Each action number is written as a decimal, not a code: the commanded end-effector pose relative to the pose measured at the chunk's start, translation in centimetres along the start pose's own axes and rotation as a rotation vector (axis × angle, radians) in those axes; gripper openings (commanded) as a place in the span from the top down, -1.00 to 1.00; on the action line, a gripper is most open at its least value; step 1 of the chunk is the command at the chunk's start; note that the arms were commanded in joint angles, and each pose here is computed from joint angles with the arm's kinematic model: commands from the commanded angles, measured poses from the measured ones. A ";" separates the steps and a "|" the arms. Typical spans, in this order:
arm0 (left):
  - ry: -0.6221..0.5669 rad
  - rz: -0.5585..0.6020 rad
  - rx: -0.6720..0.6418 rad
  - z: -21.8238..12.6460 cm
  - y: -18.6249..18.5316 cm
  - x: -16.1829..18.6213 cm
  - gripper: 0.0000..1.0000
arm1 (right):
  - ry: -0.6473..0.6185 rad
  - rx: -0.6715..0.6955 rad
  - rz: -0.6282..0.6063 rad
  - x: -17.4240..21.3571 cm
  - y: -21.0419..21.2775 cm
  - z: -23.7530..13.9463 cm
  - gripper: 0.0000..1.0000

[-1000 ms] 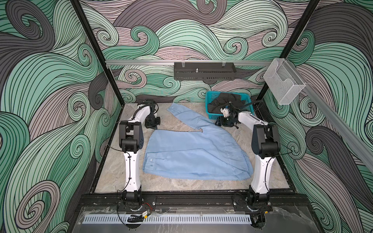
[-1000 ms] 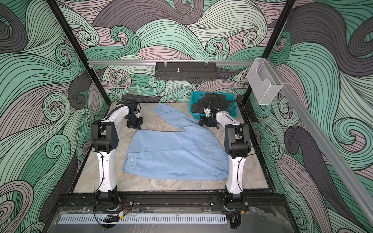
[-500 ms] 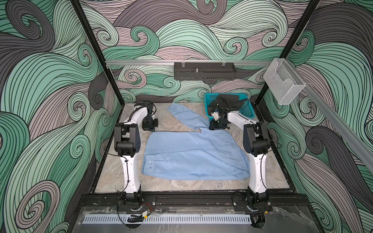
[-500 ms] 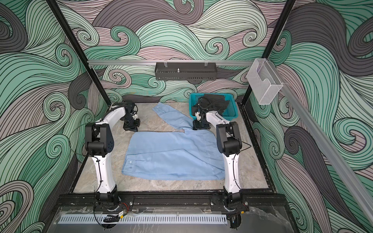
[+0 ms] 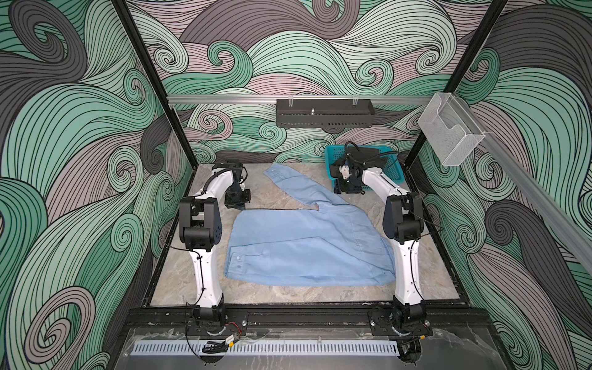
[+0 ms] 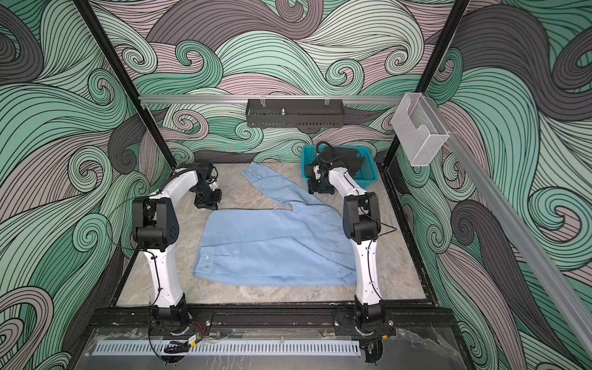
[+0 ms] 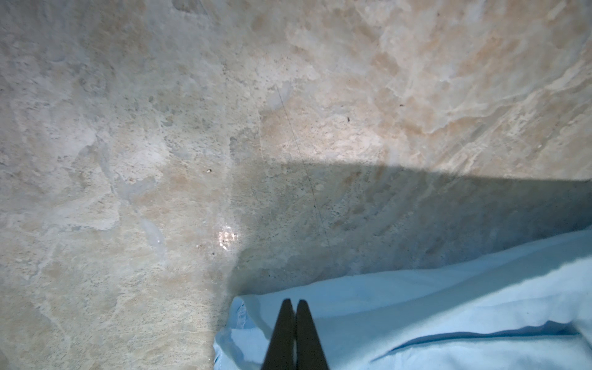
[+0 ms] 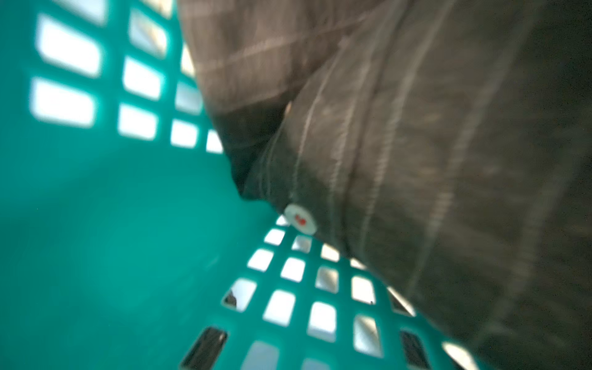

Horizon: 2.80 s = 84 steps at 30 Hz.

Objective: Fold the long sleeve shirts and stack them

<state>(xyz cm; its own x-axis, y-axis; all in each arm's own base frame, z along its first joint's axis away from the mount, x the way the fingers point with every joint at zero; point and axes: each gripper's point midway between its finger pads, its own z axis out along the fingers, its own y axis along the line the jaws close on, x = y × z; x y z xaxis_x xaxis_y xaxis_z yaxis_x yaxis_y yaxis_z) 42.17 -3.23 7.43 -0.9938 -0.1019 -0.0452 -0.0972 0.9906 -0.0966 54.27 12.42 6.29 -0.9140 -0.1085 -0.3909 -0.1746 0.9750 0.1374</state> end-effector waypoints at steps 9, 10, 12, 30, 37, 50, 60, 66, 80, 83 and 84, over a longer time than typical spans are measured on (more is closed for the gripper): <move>-0.026 -0.029 -0.019 -2.4 0.7 0.2 1.00 | 0.059 -0.026 0.010 1.1 0.9 -0.2 -0.28; -0.034 -0.035 -0.017 -2.6 0.8 0.2 1.00 | 0.051 -0.021 0.010 1.4 0.9 -0.5 -0.29; -0.038 -0.051 -0.013 -2.9 1.0 0.5 1.00 | 0.028 -0.015 0.012 2.0 1.1 -0.7 -0.32; 0.071 -0.168 -0.082 -1.0 5.4 4.2 1.00 | -0.011 -0.003 -0.114 1.9 7.5 -1.7 -0.39; 0.063 -0.168 -0.062 -1.0 5.0 3.9 1.00 | -0.022 0.032 -0.277 -0.8 11.3 0.7 -0.38; 0.052 -0.165 -0.029 -1.4 4.4 3.6 1.00 | -0.060 0.095 -0.252 -3.7 9.7 4.9 -0.56; 0.034 -0.156 -0.010 -2.0 4.0 3.4 1.00 | 0.082 0.071 -0.163 0.0 8.0 8.7 -0.51; 0.027 -0.153 -0.009 -2.2 3.9 3.3 1.00 | 0.130 0.051 -0.107 1.2 7.1 9.6 -0.07; -0.006 -0.154 -0.013 -2.8 3.9 0.3 1.00 | -0.250 -0.037 -0.093 -9.5 8.3 -4.3 1.00; -0.028 -0.144 -0.032 -3.3 4.2 -0.6 1.00 | -0.266 -0.053 -0.100 -9.5 7.8 -7.3 1.00; -0.032 -0.144 -0.040 -3.4 4.4 -0.6 1.00 | -0.271 -0.054 -0.111 -9.4 7.7 -8.1 1.00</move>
<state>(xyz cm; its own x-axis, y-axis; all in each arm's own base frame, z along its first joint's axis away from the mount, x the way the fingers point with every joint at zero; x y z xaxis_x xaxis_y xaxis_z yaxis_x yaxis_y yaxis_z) 42.62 1.09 10.15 -0.9645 -0.2483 -0.0899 -0.2398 0.9661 -0.0960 58.55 20.39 11.38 -0.8330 -0.1639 -0.5284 -0.2640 0.9571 0.1193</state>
